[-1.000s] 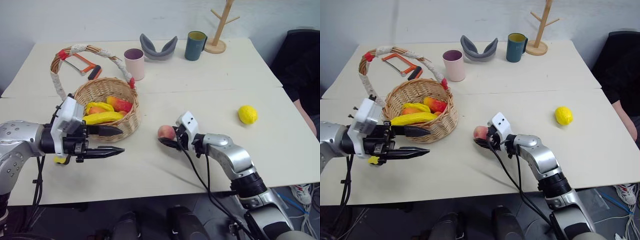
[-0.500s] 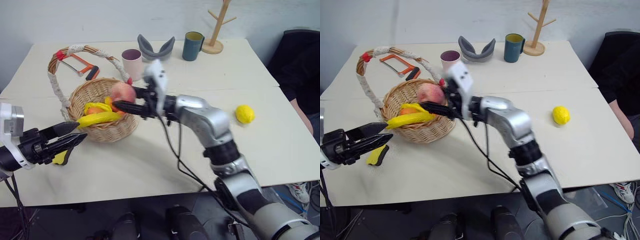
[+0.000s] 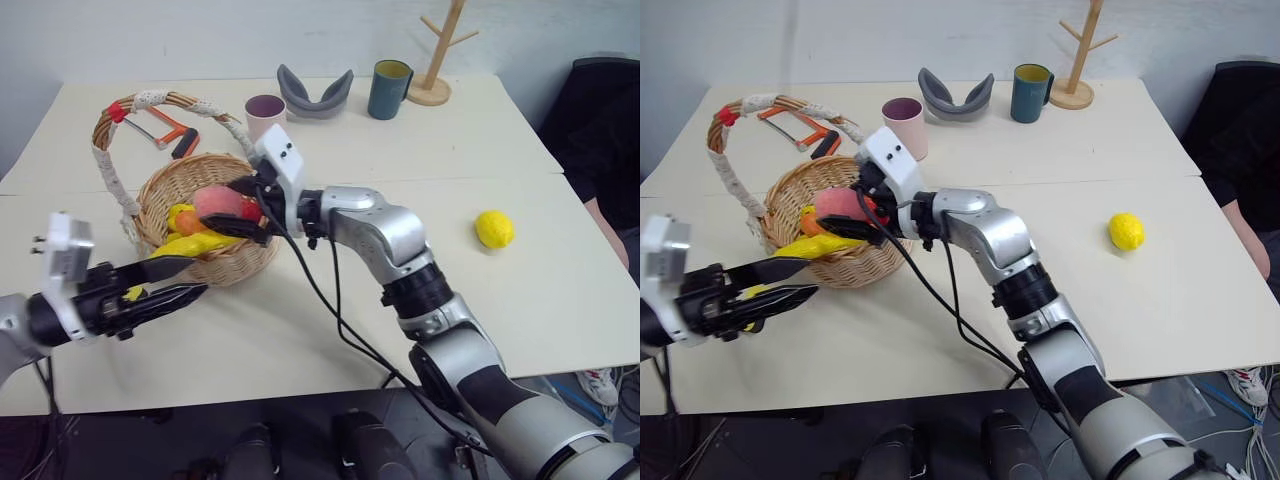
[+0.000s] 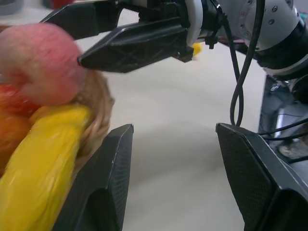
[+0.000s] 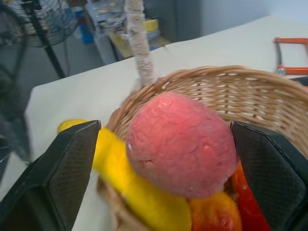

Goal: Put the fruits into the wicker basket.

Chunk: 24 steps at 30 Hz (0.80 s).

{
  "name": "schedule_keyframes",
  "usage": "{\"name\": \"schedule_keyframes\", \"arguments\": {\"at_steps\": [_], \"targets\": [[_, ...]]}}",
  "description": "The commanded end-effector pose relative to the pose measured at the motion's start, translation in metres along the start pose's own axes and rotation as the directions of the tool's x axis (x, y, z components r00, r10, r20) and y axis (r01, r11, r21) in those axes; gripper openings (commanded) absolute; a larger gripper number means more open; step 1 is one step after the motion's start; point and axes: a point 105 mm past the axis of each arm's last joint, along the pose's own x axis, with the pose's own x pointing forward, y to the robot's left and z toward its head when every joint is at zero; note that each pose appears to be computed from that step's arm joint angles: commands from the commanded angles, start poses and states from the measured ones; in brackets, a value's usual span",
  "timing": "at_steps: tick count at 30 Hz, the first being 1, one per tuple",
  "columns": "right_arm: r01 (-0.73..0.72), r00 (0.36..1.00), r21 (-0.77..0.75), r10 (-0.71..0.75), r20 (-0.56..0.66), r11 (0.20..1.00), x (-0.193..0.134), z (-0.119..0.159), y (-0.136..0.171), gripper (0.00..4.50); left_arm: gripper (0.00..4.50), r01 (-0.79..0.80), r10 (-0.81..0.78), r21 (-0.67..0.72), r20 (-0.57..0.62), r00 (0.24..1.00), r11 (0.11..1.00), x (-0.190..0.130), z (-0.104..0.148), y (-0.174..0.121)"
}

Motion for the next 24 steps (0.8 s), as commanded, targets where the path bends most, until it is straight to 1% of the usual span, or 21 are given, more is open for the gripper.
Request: {"name": "schedule_keyframes", "arguments": {"at_steps": [1,4,6,7,8,10,12,14,16,18,20,21,22,24], "targets": [[0.028,0.994,0.066,-0.035,0.101,0.997,-0.033,0.028,0.005,4.48,2.86,0.141,-0.142,0.063,0.014,0.990,0.988,0.029,0.008,-0.013],[0.051,0.988,0.101,-0.065,0.140,0.994,-0.080,0.031,0.005,4.48,2.86,0.224,-0.225,0.078,0.008,0.974,0.972,0.039,0.012,-0.019],[0.143,0.983,0.081,-0.150,0.101,0.986,-0.121,0.018,0.000,4.48,2.86,0.271,-0.274,0.093,0.016,0.962,0.958,0.046,0.017,-0.021],[0.188,0.978,0.073,-0.193,0.076,0.980,-0.136,0.012,-0.001,4.48,2.86,0.285,-0.288,0.099,0.017,0.957,0.953,0.049,0.019,-0.021],[0.250,0.966,0.075,-0.254,0.044,0.965,-0.156,0.002,-0.003,4.48,2.86,0.305,-0.309,0.105,0.020,0.951,0.947,0.053,0.020,-0.021],[0.343,0.939,0.086,-0.344,-0.001,0.935,-0.185,-0.011,-0.004,4.48,2.86,0.335,-0.339,0.114,0.025,0.940,0.935,0.060,0.022,-0.021],[0.441,0.897,0.103,-0.440,-0.031,0.892,-0.215,-0.022,-0.005,4.48,2.86,0.364,-0.371,0.124,0.033,0.928,0.923,0.068,0.024,-0.022],[0.603,0.797,0.071,-0.599,-0.075,0.794,-0.257,-0.036,-0.013,4.48,2.86,0.406,-0.415,0.139,0.040,0.909,0.903,0.078,0.027,-0.026],[0.760,0.647,0.014,-0.755,-0.105,0.650,-0.296,-0.046,-0.025,4.48,2.86,0.437,-0.448,0.155,0.048,0.893,0.886,0.085,0.030,-0.030],[0.831,0.553,0.000,-0.825,-0.118,0.557,-0.317,-0.053,-0.032,4.48,2.86,0.451,-0.464,0.164,0.052,0.884,0.877,0.088,0.031,-0.032],[0.874,0.485,0.042,-0.865,-0.130,0.484,-0.332,-0.064,-0.039,4.48,2.86,0.461,-0.476,0.177,0.053,0.878,0.870,0.091,0.034,-0.033],[0.885,0.465,0.046,-0.875,-0.133,0.463,-0.336,-0.067,-0.041,4.48,2.86,0.463,-0.479,0.181,0.052,0.876,0.867,0.092,0.034,-0.033],[0.892,0.452,0.036,-0.882,-0.134,0.451,-0.338,-0.069,-0.043,4.48,2.86,0.464,-0.480,0.185,0.052,0.876,0.866,0.092,0.035,-0.033],[0.922,0.384,-0.005,-0.914,-0.129,0.388,-0.344,-0.072,-0.058,4.48,2.86,0.462,-0.480,0.197,0.053,0.876,0.865,0.094,0.037,-0.032]]}}
